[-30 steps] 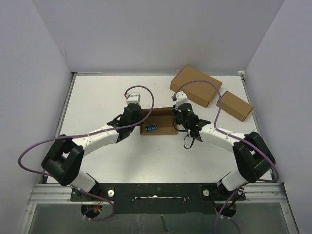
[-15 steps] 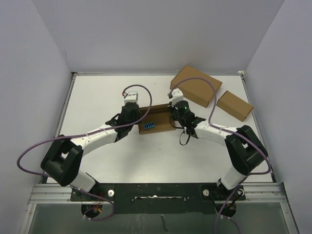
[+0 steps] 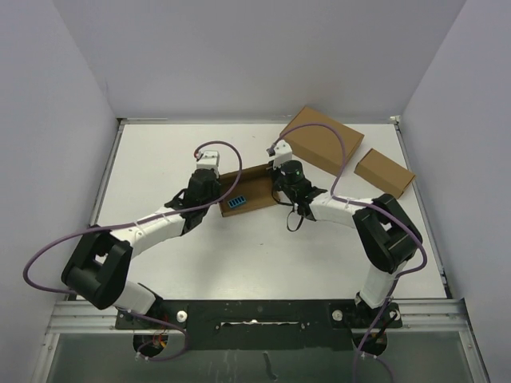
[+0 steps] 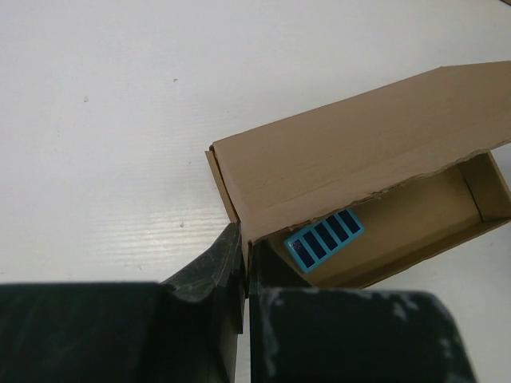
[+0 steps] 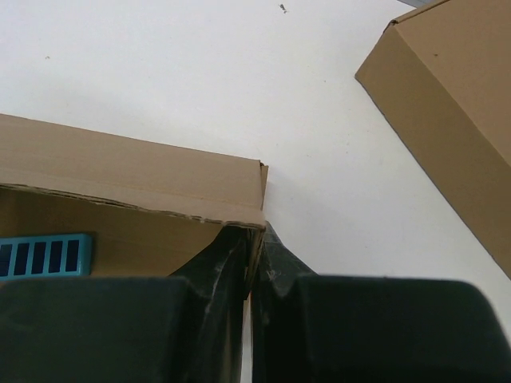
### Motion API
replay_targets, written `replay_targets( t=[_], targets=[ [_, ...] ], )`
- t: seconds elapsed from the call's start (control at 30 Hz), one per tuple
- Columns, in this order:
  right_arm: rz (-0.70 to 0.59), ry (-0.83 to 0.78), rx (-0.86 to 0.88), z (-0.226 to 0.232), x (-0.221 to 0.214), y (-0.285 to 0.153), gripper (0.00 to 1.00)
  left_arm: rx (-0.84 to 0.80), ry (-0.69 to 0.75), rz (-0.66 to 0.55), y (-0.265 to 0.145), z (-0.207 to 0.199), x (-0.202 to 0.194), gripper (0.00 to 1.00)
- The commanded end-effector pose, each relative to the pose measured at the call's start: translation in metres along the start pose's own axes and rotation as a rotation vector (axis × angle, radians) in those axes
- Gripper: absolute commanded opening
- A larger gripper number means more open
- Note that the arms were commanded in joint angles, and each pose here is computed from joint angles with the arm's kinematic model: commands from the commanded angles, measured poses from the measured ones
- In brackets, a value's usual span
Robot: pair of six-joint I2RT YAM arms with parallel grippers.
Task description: Fold the paper box
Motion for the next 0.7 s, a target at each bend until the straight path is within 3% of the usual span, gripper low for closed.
replay_targets(
  t=[0.0, 0.67],
  targets=[
    [-0.022, 0.07, 0.123, 0.034, 0.007, 0.001, 0.0, -0.179, -0.016, -0.135, -0.018, -0.032, 0.044, 0.0],
    [0.057, -0.013, 0.094, 0.045, -0.027, -0.02, 0.0, -0.2, 0.007, -0.089, -0.027, -0.032, 0.034, 0.0]
  ],
)
Point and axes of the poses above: each gripper's point midway between its finger pads, its own y axis out along the fingers, its own z axis along the line the jaws close on, x = y × z, the point moved 2 cm from there along -y, back along the fingers, and after that the axes turned 8 degrees about -y, right-handed, at the moved point
